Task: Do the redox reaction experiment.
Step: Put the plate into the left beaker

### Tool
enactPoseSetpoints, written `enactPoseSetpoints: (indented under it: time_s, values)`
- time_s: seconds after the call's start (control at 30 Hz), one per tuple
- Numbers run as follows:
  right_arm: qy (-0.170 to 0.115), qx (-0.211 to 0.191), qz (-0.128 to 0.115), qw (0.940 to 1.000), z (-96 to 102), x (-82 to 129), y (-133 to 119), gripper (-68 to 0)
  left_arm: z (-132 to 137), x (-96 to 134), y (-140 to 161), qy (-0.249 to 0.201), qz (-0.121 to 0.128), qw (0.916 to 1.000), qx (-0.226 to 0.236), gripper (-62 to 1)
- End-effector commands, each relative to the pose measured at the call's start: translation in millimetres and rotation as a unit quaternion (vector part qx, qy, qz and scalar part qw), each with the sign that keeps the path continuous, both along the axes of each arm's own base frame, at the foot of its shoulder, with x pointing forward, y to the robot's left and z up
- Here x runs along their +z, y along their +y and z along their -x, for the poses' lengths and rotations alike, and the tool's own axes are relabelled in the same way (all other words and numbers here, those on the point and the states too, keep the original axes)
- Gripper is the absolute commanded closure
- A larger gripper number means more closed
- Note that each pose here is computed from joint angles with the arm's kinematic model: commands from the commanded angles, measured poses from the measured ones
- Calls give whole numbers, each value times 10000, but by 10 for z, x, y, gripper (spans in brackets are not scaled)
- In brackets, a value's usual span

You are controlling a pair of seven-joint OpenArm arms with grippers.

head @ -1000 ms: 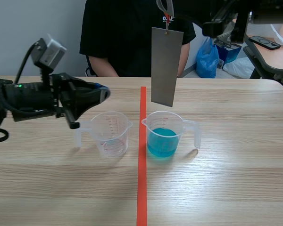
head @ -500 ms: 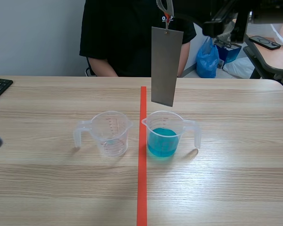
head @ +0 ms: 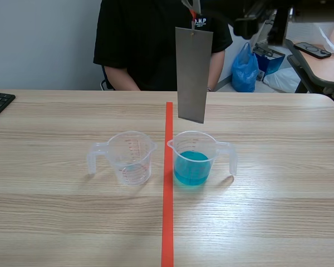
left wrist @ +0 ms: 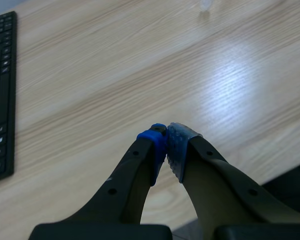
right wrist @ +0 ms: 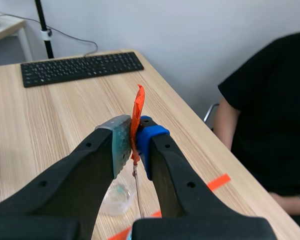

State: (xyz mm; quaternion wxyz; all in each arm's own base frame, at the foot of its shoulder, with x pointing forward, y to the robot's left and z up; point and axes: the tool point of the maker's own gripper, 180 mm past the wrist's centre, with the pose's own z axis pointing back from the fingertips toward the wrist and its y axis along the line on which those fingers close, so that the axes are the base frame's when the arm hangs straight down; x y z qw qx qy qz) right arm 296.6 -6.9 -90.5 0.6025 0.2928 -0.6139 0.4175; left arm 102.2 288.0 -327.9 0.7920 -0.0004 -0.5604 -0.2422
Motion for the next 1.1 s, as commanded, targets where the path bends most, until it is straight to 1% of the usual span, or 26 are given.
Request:
enactPoseSetpoints:
  time_s: [0.0,0.17,0.27,0.33,0.4,0.5,0.63,0.77,0.93,1.07]
  values:
    - [-242,114,-92,9996,7,158,54,-15,26,99,-48,-271,-62,9996,-44,-32]
    - [-364,288,-166,9988,31,248,180,-15,319,103,-181,-175,-480,9985,-214,-32]
    - [-427,346,-156,9984,37,271,254,-15,408,162,-232,-277,-614,9975,-227,-32]
    - [-477,379,-120,9981,40,277,310,-15,428,233,-286,-419,-626,9967,-287,-32]
    - [-508,467,-143,9975,63,298,377,-15,432,291,-347,-544,-668,9955,-399,-32]
    - [-560,539,-134,9969,79,309,474,-15,418,367,-415,-665,-625,9946,-503,-32]
    - [-614,595,-99,9963,89,308,595,-15,419,387,-469,-668,-621,9939,-615,-32]
    - [-606,656,-76,9960,94,284,710,-15,416,387,-468,-671,-622,9939,-614,-32]
    - [-463,771,-84,9959,65,219,852,-15,414,395,-473,-693,-609,9938,-619,-32]
    - [-273,850,-128,9959,33,141,933,-15,416,393,-471,-685,-612,9939,-617,-32]
